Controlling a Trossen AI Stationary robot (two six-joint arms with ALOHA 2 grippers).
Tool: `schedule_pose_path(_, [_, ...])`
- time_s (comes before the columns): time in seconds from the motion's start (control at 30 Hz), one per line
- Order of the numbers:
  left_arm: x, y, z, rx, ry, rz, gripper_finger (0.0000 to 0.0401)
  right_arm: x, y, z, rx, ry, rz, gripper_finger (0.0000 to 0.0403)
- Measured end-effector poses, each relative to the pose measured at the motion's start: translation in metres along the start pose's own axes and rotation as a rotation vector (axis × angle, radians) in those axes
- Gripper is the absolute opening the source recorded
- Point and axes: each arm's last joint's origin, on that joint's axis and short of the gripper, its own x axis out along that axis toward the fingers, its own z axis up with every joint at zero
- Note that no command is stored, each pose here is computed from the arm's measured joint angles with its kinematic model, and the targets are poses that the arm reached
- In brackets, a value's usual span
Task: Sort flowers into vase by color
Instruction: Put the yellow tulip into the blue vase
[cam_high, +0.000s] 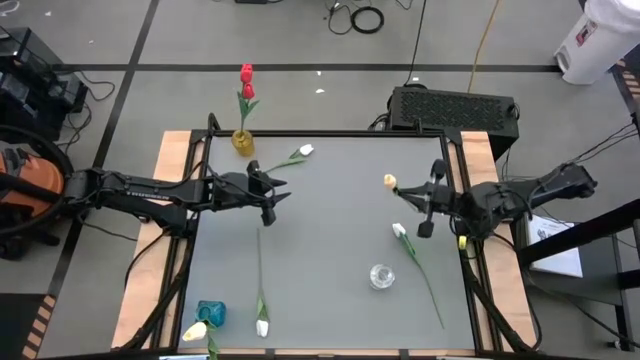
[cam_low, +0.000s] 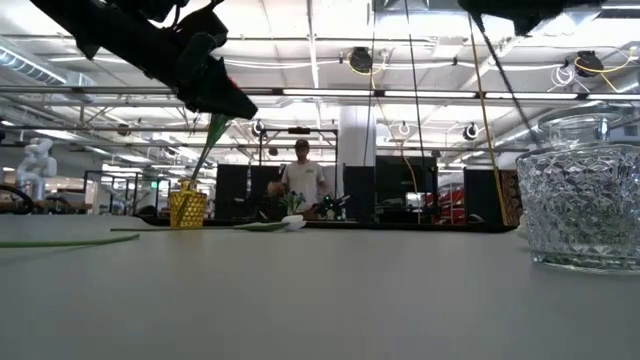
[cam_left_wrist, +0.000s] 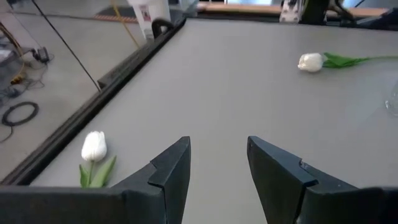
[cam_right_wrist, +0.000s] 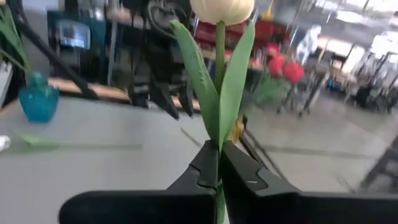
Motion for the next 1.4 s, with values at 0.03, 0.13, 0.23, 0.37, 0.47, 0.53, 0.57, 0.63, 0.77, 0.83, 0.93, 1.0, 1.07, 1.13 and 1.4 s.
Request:
schedule_pose_path(0.03, [0.0,0.0,0.001,0.01,-0.013,0.001,0.0167,0.0,0.002,-0.006,0.003,-0.031,-0.005,0.0])
schedule_pose_path(0.13, [0.0,0.0,0.006,0.025,-0.064,0.001,0.0167,0.003,0.006,-0.024,0.002,-0.1,-0.021,0.0])
schedule_pose_path(0.23, [-0.001,0.0,0.012,0.039,-0.12,0.002,0.0167,0.005,0.01,-0.038,0.017,-0.164,-0.036,0.0])
schedule_pose_path(0.37, [-0.002,0.0,0.019,0.059,-0.187,-0.003,0.0167,0.007,0.012,-0.05,0.058,-0.256,-0.011,0.0])
schedule_pose_path(0.47, [-0.002,-0.001,0.022,0.091,-0.224,-0.032,0.0167,0.01,0.013,-0.054,0.072,-0.279,-0.001,0.0])
schedule_pose_path(0.53, [-0.003,-0.002,0.024,0.103,-0.248,-0.071,0.0167,0.014,0.013,-0.056,0.077,-0.264,-0.01,0.0])
schedule_pose_path(0.57, [-0.003,-0.003,0.025,0.116,-0.262,-0.094,0.0167,0.017,0.013,-0.057,0.075,-0.253,-0.016,0.0])
schedule_pose_path(0.63, [-0.004,-0.005,0.028,0.131,-0.298,-0.15,0.0167,0.022,0.013,-0.058,0.075,-0.244,-0.028,0.0])
schedule_pose_path(0.77, [-0.008,-0.008,0.035,0.158,-0.386,-0.274,0.0167,0.033,0.013,-0.059,0.076,-0.283,-0.013,0.0])
schedule_pose_path(0.83, [-0.01,-0.009,0.038,0.164,-0.435,-0.325,0.0167,0.038,0.011,-0.058,0.082,-0.319,-0.016,0.0])
schedule_pose_path(0.93, [-0.012,-0.01,0.042,0.171,-0.479,-0.368,0.0167,0.045,0.01,-0.059,0.081,-0.354,-0.019,0.0])
schedule_pose_path(1.0, [-0.012,-0.011,0.043,0.173,-0.496,-0.375,0.0167,0.05,0.008,-0.061,0.08,-0.365,-0.016,0.0])
schedule_pose_path(1.07, [-0.012,-0.011,0.043,0.174,-0.497,-0.376,0.0167,0.058,0.008,-0.062,0.088,-0.356,-0.006,0.0])
schedule_pose_path(1.13, [-0.012,-0.011,0.043,0.174,-0.497,-0.376,0.0167,0.067,0.007,-0.061,0.095,-0.345,0.019,0.0])
schedule_pose_path(1.4, [-0.012,-0.011,0.043,0.184,-0.501,-0.372,0.0167,0.115,0.011,-0.046,0.058,-0.325,0.101,0.0])
